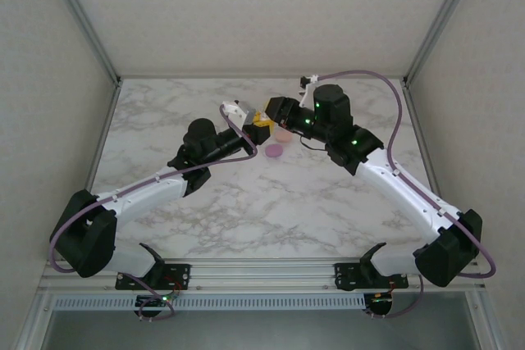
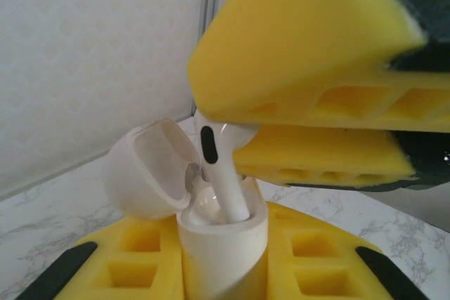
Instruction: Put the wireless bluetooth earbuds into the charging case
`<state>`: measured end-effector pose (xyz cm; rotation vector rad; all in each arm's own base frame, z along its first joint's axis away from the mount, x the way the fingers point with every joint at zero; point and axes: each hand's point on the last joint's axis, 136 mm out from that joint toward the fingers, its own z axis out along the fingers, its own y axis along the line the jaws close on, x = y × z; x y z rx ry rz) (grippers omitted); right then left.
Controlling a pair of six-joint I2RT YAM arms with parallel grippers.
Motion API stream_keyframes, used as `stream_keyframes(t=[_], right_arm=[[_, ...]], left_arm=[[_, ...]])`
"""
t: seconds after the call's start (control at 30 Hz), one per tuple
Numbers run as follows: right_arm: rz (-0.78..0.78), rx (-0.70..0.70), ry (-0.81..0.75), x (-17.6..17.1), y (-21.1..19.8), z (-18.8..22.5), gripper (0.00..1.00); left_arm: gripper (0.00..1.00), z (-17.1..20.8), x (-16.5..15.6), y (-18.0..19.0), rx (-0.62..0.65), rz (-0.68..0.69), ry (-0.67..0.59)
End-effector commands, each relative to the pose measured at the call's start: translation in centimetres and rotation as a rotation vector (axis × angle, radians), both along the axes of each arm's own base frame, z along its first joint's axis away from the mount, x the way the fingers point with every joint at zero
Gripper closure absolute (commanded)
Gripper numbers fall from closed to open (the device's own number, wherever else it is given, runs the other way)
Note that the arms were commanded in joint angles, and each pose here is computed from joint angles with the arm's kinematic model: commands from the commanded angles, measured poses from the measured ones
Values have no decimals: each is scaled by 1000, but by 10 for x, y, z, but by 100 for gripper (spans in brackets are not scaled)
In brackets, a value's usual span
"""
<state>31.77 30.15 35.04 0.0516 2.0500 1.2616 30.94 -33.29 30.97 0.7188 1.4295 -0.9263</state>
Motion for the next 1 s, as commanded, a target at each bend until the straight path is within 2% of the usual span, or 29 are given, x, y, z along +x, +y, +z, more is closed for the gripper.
stream_keyframes(t=[0.0,0.37,0.97], right_arm=[[5,2,-59,0,6,19,71],[-16,-127,-67,-7,1,3,71],[-17,-203,-73,-10,-6,0,68]], left_arm=[[93,30,-3,-4,-71,-12,-55],[93,44,-4,3,-100,15,-81],[93,53,-7,4,-109,12,-97]])
